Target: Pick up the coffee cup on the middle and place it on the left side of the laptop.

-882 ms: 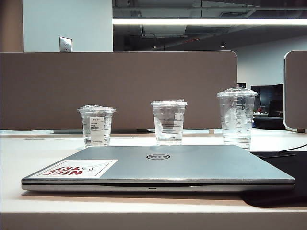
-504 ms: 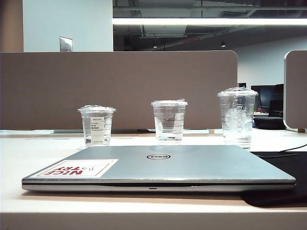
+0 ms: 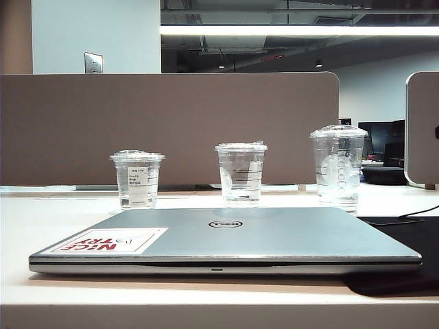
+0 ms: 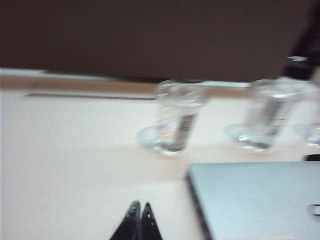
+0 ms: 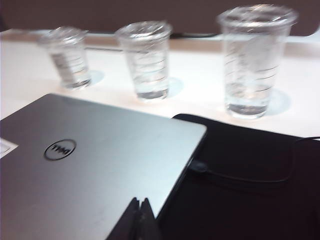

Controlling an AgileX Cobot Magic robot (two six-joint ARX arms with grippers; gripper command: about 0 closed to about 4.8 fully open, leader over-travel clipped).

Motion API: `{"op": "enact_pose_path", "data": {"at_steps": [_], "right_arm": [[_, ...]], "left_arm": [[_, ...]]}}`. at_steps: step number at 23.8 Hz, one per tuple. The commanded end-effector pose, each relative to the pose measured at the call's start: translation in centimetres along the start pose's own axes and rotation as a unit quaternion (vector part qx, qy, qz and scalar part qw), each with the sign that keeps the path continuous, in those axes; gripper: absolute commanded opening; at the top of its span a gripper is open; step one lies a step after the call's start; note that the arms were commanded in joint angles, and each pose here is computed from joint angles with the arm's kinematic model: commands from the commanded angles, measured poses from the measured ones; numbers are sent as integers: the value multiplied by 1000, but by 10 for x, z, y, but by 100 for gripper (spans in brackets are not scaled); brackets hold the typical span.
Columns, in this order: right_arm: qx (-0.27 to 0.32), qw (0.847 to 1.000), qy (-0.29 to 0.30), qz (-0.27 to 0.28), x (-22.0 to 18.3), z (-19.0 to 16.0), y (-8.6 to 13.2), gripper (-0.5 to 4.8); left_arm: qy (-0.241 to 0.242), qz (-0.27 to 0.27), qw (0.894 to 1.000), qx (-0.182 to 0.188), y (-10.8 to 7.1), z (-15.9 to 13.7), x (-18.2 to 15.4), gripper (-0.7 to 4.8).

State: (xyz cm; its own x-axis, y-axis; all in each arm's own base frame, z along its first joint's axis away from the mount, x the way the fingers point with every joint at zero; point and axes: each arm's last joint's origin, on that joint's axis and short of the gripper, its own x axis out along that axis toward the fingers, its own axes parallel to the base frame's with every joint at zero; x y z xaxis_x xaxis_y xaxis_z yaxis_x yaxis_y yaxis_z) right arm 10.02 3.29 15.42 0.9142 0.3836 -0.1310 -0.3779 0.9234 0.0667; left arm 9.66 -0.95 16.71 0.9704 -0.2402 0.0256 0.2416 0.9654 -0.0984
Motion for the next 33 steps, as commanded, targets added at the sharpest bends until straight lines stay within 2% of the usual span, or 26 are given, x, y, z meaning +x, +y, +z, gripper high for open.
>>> {"op": "enact_pose_path", "data": {"at_steps": [1,5,8,11,12,14,18,21,22,23,25,28,33], "right_arm": [[-3,1000,2,19,1,-1,4,-5],[-4,1000,3,28,1,-1,6,-5],[-4,1000,3,27,1,-1,6,-5],[-4,1000,2,27,1,-1,6,-5],[-4,1000,3,27,1,-1,6,-5],[-4,1000,2,27,1,-1,6,-5],[-4,1000,2,27,1,-1,6,-5],[-4,1000,1,26,1,-1,6,-5],[-4,1000,1,27,1,-1,6,-5],[-4,1000,1,26,1,-1,6,-5],[-4,1000,1,26,1,-1,6,-5],[-4,1000,1,27,1,-1,6,-5],[-4,1000,1,26,1,-1,6,-5]], "left_arm": [[-36,-55,998,-8,-4,9,-1,-4],[-100,-91,990,-26,-8,30,-3,-4],[-88,-102,991,-19,-11,45,2,-4],[-58,-137,989,9,-18,56,18,-4],[-51,-149,987,18,-20,58,25,-4],[-41,-212,975,50,-39,65,66,-4],[-9,-253,965,75,-60,55,119,2],[31,-266,961,69,-72,41,159,73],[53,-266,960,66,-75,29,182,135],[64,-265,960,65,-77,24,193,167],[83,-268,958,62,-80,12,215,271],[101,-269,956,55,-84,-2,244,479],[109,-273,954,54,-91,-16,274,479]]}}
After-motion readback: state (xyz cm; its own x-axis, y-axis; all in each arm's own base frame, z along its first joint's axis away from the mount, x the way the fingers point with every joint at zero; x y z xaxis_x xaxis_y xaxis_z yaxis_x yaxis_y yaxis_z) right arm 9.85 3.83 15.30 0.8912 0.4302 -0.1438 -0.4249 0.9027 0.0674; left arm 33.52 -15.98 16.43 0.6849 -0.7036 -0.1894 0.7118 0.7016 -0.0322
